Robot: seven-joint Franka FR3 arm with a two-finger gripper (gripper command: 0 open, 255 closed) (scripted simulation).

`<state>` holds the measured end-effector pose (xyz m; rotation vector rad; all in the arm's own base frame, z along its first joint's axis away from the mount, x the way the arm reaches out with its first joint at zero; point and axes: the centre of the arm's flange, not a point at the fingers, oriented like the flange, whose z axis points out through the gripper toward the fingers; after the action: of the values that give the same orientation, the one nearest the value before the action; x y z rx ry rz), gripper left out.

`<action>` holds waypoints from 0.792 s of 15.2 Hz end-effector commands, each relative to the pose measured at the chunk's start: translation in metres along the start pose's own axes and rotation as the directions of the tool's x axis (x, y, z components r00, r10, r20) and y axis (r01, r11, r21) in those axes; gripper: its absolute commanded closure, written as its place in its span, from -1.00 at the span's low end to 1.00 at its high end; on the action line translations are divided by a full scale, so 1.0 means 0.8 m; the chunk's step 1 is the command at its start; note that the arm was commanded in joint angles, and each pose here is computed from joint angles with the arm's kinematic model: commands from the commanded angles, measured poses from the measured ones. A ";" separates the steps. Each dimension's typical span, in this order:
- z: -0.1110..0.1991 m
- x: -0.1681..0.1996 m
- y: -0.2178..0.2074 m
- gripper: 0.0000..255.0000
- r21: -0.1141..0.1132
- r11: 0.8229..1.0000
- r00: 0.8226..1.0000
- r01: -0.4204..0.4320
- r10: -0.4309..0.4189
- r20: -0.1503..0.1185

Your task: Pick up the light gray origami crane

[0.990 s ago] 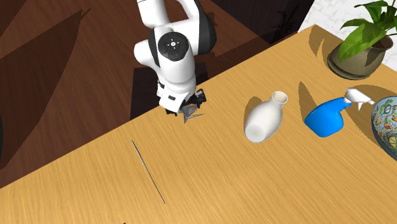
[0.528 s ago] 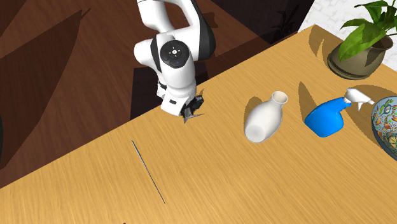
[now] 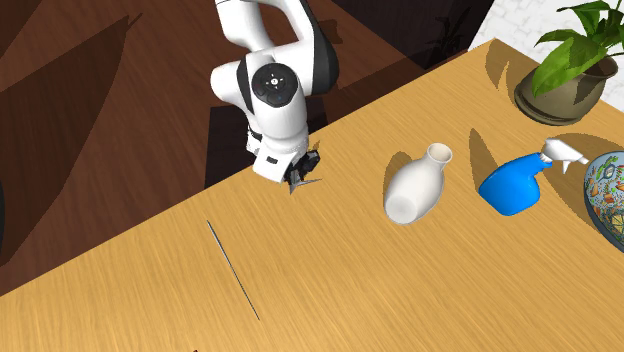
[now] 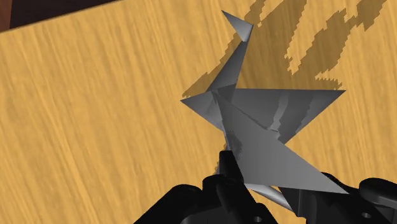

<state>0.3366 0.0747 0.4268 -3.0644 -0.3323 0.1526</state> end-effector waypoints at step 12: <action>-0.078 -0.007 -0.004 1.00 0.000 1.000 1.000 0.000 0.000 0.002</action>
<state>0.3372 0.0744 0.4829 -3.0646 -0.3320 0.1556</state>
